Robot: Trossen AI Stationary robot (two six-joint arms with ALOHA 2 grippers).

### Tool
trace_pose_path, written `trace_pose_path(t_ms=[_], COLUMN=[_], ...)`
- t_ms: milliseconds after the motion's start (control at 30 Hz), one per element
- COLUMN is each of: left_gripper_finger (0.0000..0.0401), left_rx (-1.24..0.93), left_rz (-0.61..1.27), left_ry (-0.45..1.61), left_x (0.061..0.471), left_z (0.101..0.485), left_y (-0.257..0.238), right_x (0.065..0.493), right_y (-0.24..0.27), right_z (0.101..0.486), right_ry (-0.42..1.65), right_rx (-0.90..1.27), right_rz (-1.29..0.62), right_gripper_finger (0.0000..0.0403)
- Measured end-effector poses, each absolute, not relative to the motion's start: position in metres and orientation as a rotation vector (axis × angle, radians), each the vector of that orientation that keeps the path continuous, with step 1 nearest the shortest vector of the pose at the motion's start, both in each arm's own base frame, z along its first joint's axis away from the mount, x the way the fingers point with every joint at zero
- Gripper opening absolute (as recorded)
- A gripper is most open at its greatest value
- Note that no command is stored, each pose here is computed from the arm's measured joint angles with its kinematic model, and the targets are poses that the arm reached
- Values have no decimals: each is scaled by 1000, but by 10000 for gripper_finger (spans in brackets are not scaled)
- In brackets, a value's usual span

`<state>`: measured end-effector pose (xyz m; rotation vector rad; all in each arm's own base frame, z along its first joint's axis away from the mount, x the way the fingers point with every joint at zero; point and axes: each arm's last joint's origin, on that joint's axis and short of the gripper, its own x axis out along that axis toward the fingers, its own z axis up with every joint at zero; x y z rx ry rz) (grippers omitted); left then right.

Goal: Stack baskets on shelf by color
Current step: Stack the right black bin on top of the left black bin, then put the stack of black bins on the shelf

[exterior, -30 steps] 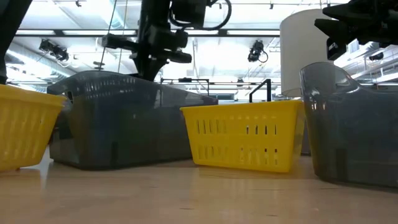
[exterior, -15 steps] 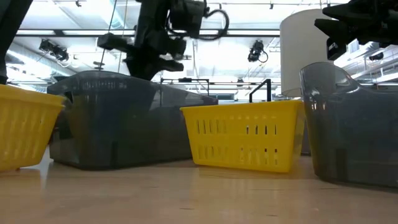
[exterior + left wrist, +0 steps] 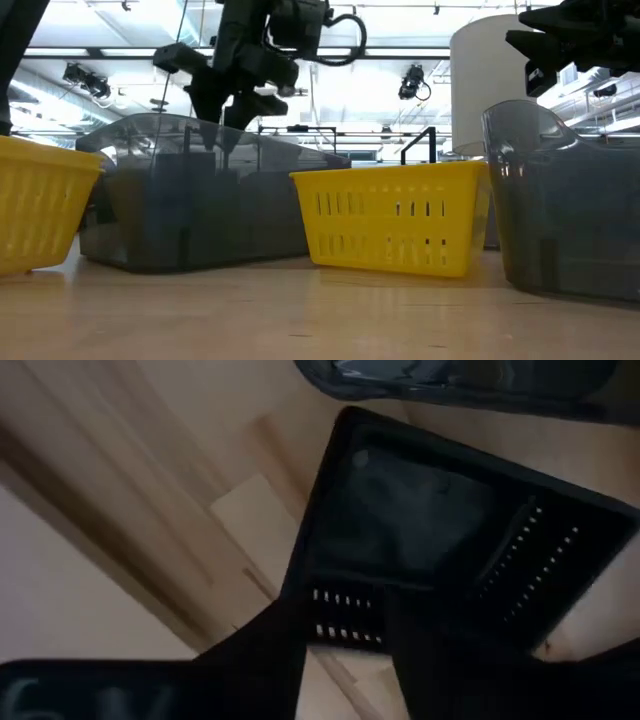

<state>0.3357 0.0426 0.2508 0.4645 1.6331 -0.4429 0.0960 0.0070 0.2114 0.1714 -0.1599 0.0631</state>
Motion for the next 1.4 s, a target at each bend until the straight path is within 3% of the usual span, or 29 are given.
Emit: trace_pose_path(t_ms=[167, 300, 733, 1033, 1167, 1300, 1400], left_gripper_finger=[170, 170, 98, 52, 37, 43, 72], left_rx=[438, 356, 372, 322, 330, 361, 359], left_rz=[-438, -464, -589, -543, -425, -349, -340], left_ry=[1657, 1683, 1735, 1796, 1786, 1751, 1718], left_x=[329, 322, 294, 265, 264, 267, 268], left_z=[261, 266, 242, 232, 228, 227, 226], left_y=[40, 29, -40, -53, -56, -63, -71], right_x=[96, 96, 96, 96, 96, 96, 96], right_y=[7, 7, 7, 7, 7, 7, 7], right_z=[211, 212, 212, 211, 211, 211, 211], right_ry=[-160, -162, -161, -160, -160, -160, -160], right_rx=[171, 172, 172, 171, 171, 171, 171], right_rz=[63, 64, 62, 63, 63, 63, 63], right_gripper_finger=[130, 130, 130, 130, 130, 130, 130])
